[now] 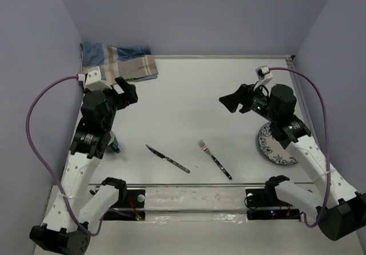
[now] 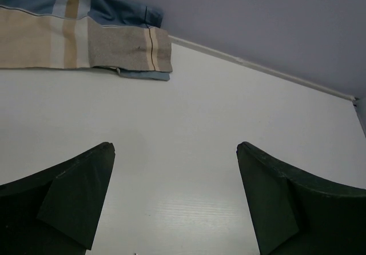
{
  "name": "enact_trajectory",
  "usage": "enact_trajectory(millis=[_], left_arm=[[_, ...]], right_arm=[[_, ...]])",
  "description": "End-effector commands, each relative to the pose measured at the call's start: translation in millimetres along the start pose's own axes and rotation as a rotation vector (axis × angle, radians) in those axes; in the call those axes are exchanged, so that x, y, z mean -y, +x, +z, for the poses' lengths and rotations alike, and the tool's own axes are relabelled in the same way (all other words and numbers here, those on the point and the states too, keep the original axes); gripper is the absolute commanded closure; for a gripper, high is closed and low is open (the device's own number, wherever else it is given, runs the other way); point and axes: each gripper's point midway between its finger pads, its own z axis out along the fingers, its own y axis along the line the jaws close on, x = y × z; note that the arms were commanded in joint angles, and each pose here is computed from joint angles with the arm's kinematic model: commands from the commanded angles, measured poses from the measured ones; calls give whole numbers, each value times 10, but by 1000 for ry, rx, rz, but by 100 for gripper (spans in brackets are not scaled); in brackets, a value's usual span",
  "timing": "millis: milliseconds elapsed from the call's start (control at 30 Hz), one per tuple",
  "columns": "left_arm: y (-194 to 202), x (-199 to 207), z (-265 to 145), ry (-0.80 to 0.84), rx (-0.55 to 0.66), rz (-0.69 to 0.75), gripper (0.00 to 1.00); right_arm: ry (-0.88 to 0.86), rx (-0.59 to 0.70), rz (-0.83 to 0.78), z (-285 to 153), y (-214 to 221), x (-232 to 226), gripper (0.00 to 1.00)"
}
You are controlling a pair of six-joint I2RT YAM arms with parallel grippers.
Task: Set the dinner table for one person
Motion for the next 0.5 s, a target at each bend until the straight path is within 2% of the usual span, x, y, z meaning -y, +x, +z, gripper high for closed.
enact_trajectory(millis=[0,133,233,333,367,467], left_arm=[[4,-141,229,-91,-17,32,1],[156,-252,588,-140,-89,39,1],[110,-433,845,-195,-96,24,1],[93,-771,1100,-263,-108,-20,1],[33,-1017,1144,-318,-94,-35,1],[91,-1429,1334,-416,-118,-70,2]], right_arm=[[-33,22,1,44,-41,-41,23],[-39,-5,18,80,45,-18,23],[-34,-13,20,80,102,11,24],[-27,-32,26,98,175,53,24],[-29,-41,29,100,206,58,24],[-33,-54,39,102,254,63,25]])
